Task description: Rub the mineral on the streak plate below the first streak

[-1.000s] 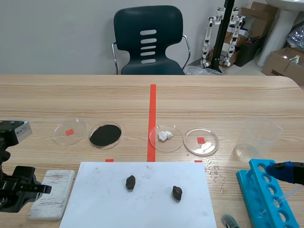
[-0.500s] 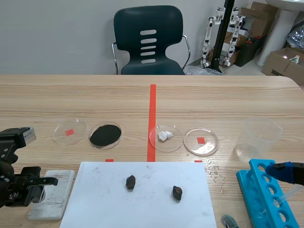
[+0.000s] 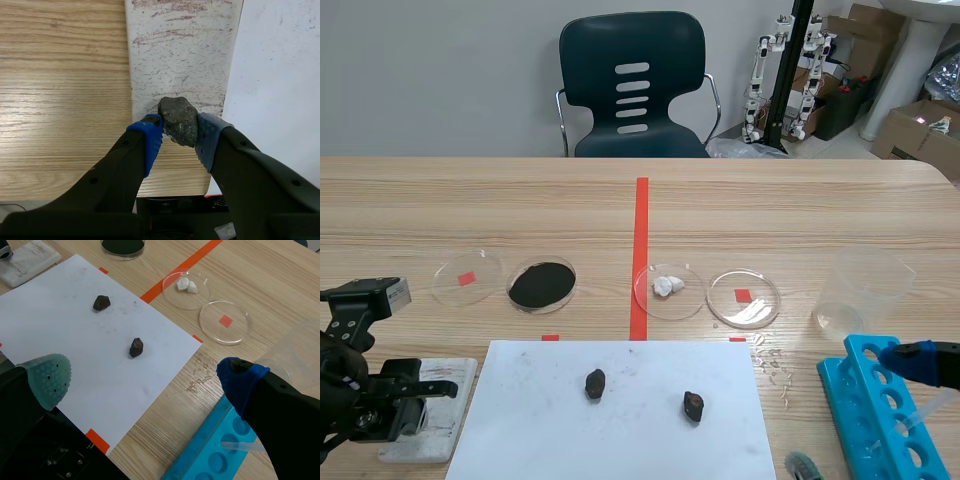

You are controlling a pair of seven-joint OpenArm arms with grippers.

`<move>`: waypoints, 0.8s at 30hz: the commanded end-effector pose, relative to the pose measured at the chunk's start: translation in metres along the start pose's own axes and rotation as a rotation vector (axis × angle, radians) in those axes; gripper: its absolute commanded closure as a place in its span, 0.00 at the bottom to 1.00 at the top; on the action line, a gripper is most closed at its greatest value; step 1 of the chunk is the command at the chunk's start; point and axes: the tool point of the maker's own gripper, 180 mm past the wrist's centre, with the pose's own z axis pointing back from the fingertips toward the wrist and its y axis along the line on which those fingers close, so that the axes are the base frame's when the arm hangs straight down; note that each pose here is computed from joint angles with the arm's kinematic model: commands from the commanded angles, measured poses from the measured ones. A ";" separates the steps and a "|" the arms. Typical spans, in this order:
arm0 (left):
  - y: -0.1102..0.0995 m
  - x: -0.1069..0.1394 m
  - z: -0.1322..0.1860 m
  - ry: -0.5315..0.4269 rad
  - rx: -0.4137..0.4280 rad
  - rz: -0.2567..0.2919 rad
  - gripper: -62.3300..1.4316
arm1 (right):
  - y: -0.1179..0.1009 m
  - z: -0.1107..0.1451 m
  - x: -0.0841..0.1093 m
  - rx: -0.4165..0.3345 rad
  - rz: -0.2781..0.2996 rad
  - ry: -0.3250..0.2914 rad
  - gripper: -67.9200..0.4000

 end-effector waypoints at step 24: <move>0.005 -0.004 -0.014 0.024 0.043 0.000 0.78 | -0.002 -0.001 0.010 -0.001 0.004 -0.037 0.10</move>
